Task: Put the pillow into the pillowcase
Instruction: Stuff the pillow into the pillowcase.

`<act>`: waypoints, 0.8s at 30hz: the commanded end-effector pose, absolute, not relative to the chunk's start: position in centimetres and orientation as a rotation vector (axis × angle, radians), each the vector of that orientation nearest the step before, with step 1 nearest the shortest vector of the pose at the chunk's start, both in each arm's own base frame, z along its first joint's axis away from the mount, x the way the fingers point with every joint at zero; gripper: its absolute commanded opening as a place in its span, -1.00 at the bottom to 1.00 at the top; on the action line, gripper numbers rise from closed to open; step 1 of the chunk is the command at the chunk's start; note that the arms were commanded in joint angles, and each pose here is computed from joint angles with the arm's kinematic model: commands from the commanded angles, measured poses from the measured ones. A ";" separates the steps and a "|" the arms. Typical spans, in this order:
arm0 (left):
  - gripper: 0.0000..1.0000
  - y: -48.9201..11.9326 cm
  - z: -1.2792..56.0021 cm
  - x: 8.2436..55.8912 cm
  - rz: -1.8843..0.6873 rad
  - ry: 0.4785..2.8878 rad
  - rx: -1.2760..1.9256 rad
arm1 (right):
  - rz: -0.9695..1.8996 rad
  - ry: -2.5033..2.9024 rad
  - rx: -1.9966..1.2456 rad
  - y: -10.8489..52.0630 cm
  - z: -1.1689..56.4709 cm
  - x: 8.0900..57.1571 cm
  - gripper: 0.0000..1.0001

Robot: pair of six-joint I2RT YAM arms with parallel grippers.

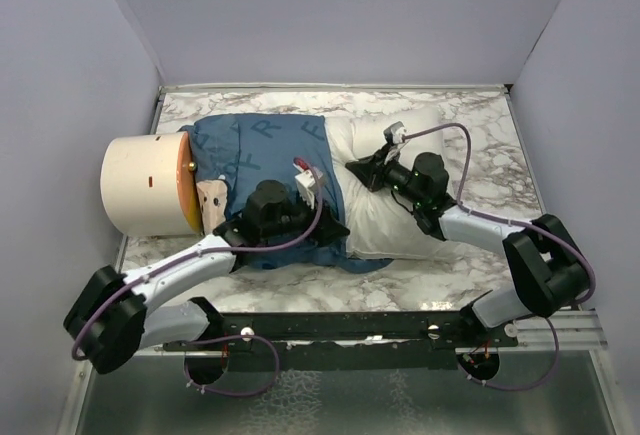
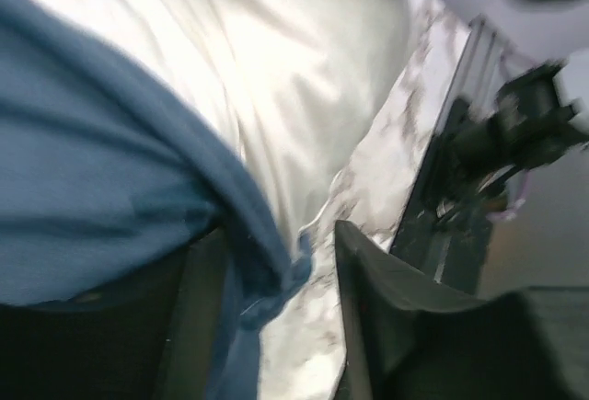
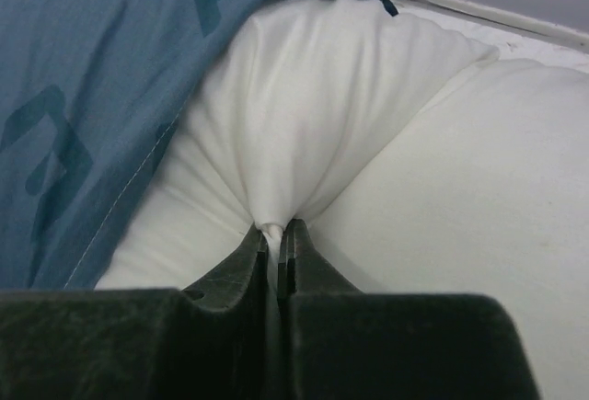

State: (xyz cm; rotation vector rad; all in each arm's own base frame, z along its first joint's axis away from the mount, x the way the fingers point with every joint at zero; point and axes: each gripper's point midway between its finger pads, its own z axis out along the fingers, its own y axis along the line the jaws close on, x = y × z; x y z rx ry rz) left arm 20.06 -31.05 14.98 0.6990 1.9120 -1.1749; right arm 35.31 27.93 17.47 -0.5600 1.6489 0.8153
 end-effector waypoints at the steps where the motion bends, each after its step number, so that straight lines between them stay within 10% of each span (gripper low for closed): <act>1: 0.19 -28.5 23.1 22.4 -1.002 1.851 0.560 | 0.970 1.969 -0.521 26.8 7.7 28.7 -0.99; 7: 0.28 -24.5 29.7 27.7 -0.718 1.927 0.320 | 1.011 1.901 -0.477 27.3 8.4 28.1 -0.99; 19: 0.28 -23.9 24.5 39.0 -0.039 2.165 0.396 | 1.002 1.902 -0.472 27.0 8.5 27.4 -0.99; 24: -0.26 -23.3 22.9 40.8 0.121 2.198 0.428 | 0.993 1.901 -0.473 26.8 8.6 27.2 -0.99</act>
